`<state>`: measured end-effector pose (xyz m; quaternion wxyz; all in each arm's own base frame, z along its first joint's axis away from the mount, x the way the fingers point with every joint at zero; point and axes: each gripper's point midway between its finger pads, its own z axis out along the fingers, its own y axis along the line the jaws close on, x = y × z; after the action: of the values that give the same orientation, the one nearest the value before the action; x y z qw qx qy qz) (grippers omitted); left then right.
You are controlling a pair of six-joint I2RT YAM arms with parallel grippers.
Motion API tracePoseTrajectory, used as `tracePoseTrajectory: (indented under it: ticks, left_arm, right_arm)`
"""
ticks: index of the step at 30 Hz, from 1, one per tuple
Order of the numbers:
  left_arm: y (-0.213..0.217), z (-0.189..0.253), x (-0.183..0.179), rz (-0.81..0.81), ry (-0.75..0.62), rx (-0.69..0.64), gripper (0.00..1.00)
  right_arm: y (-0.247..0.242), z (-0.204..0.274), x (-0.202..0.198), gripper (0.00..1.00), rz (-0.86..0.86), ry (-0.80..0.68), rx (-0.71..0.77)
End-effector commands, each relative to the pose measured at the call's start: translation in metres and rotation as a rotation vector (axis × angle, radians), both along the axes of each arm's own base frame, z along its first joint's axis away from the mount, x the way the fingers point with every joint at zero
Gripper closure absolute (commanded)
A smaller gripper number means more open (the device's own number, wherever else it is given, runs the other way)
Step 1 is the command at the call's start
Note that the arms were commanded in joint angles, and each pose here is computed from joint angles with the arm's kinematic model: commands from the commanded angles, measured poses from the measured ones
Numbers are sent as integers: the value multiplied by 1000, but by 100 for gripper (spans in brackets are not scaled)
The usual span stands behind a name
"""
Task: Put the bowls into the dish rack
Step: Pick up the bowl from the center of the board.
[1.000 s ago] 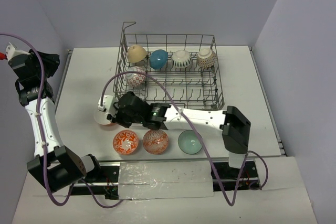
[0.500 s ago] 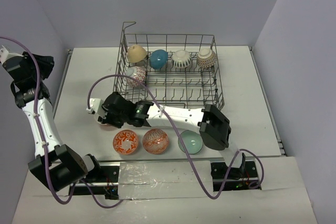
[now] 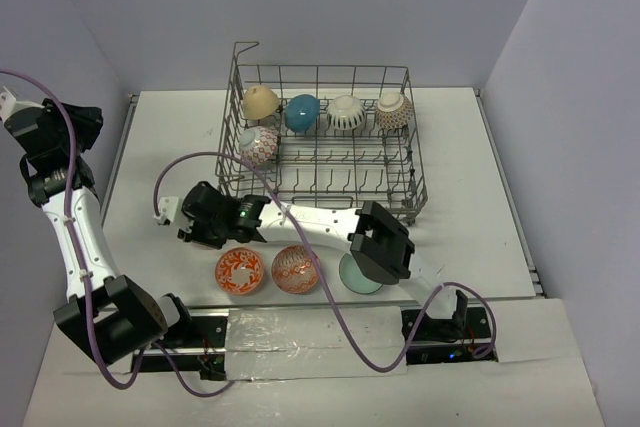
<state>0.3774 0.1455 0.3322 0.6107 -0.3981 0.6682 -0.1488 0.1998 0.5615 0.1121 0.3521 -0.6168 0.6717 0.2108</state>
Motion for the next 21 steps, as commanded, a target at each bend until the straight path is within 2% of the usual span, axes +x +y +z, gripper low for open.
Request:
tracePoseTrajectory:
  ticks: [1,21]
  left_arm:
    - [0,13,2,-11,-43,14,65]
    - [-3,8,4,-31,-42,-2,64]
  right_arm:
    - [12,8,-3,67,21,-4,20]
    - [27,-26,5,66,10,18,-11]
